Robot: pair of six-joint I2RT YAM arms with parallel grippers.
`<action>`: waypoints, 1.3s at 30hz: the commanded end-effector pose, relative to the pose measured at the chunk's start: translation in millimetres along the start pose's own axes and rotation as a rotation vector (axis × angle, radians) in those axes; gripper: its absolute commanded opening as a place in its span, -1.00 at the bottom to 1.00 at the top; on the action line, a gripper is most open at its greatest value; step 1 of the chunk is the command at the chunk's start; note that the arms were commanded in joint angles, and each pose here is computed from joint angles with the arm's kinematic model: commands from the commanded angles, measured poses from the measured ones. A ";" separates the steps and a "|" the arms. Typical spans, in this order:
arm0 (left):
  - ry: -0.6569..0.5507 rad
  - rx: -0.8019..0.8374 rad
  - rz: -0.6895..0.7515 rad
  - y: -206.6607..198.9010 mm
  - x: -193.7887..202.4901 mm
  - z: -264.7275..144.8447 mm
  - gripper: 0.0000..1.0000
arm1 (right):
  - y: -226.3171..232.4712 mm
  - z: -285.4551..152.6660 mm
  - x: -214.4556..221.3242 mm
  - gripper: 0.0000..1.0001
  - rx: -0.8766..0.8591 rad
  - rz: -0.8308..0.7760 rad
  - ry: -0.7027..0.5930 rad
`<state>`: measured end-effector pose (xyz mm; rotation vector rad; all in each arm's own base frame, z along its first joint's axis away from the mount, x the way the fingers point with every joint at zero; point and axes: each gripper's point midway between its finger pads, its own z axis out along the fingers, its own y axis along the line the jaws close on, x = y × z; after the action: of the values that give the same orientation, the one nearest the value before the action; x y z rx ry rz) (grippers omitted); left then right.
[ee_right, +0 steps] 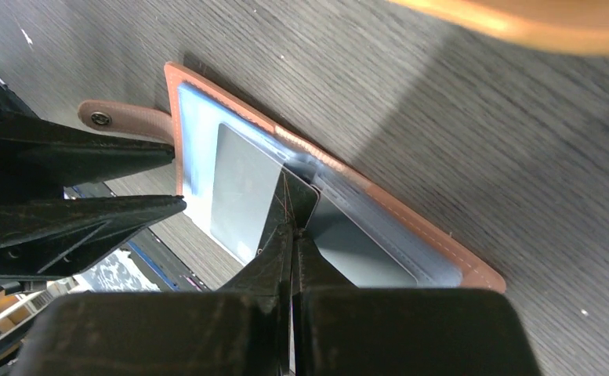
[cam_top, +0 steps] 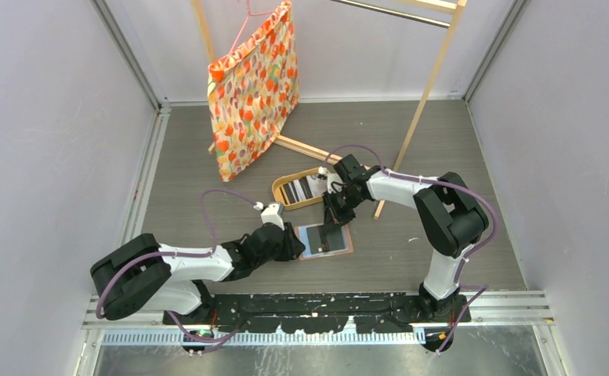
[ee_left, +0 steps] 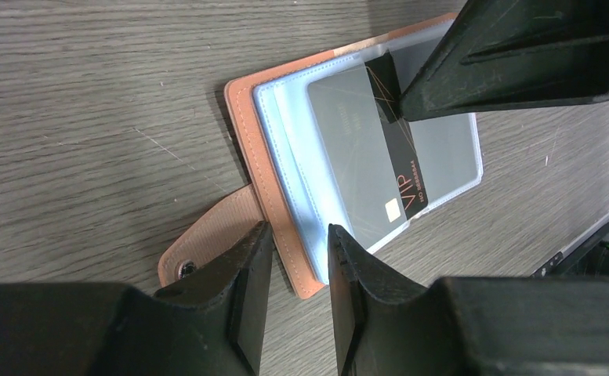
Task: Put the credit cards into the card holder
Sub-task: Insert the credit card into the card holder.
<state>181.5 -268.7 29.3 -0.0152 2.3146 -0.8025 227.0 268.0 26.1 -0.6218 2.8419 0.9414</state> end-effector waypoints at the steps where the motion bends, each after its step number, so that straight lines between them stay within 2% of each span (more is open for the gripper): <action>1: -0.005 0.036 -0.022 -12.7 -6.0 3.2 -0.33 | -3.2 8.2 -10.7 -0.98 0.018 0.002 -0.020; 9: -0.008 0.040 -0.032 -12.7 -6.6 2.6 -0.33 | 17.6 10.0 -6.3 -0.98 -0.073 -0.001 0.009; 15: -0.032 0.039 -0.053 -10.3 -11.4 -1.2 -0.33 | 17.3 -21.5 -10.8 -0.98 -0.017 -0.170 -0.047; 18: -0.041 0.038 -0.058 -8.9 -13.1 -2.5 -0.32 | 11.8 -23.9 0.3 -0.98 0.000 -0.213 -0.019; 25: -0.047 0.058 -0.078 -11.3 -13.7 -5.0 -0.32 | 13.8 -5.0 15.4 -0.98 0.007 -0.207 0.075; 34: -0.048 0.059 -0.082 -10.2 -12.9 -4.7 -0.32 | 2.9 8.7 21.4 -0.98 0.074 -0.172 0.113; 39: -0.044 0.061 -0.085 -10.1 -11.2 -3.6 -0.31 | 7.9 16.9 26.6 -0.98 0.028 -0.126 0.147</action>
<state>181.4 -268.3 35.9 -0.0823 2.3001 -0.8629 197.5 272.8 17.7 -0.9160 2.8558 0.8839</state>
